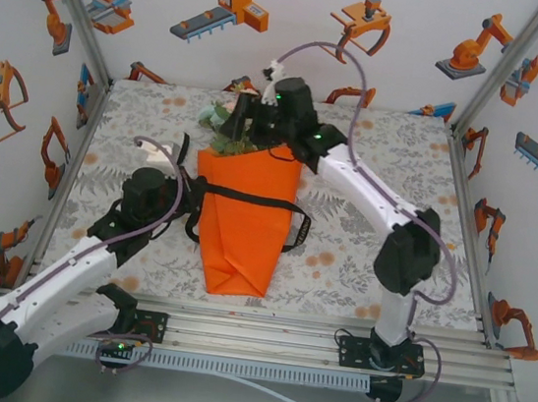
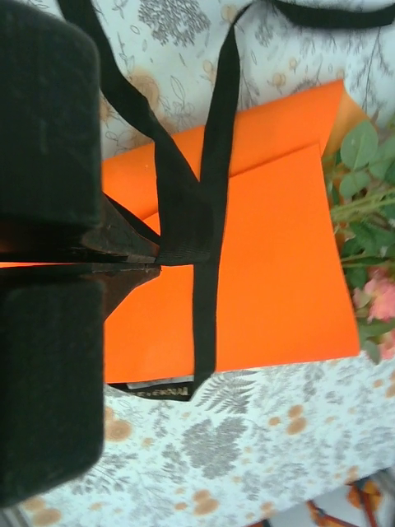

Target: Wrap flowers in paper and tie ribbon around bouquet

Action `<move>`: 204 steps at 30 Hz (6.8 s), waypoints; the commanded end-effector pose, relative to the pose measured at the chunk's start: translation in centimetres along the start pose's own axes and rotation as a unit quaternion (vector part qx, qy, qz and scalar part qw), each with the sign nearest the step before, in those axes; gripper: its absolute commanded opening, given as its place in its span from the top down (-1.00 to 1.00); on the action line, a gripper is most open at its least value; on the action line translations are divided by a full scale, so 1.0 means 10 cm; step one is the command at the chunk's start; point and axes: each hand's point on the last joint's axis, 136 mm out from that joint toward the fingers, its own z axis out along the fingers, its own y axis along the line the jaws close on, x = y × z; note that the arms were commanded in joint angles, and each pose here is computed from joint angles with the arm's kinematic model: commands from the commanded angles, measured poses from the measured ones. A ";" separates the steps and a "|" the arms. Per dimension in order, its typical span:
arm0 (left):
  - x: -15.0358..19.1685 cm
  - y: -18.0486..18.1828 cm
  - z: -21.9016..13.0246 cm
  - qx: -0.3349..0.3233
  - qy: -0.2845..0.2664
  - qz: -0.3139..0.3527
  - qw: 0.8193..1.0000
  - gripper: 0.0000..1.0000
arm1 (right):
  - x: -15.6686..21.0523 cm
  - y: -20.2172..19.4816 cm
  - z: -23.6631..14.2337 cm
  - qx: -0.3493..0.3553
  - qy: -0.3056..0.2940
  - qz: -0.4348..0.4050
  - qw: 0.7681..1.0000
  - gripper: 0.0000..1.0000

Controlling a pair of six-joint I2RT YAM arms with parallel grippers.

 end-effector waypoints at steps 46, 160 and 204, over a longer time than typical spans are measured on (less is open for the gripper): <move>-0.03 0.21 0.74 -0.019 0.189 0.075 0.979 -0.42 | 1.04 -1.17 0.65 0.043 0.222 -0.217 0.950 0.80; 0.97 0.59 1.02 0.024 0.447 0.275 0.851 1.00 | 0.05 -1.10 -0.16 0.140 -0.030 0.051 0.988 1.00; 0.13 -0.48 0.81 0.153 0.200 0.267 0.930 1.00 | 0.87 -1.27 -0.04 0.042 0.136 -0.363 0.921 0.03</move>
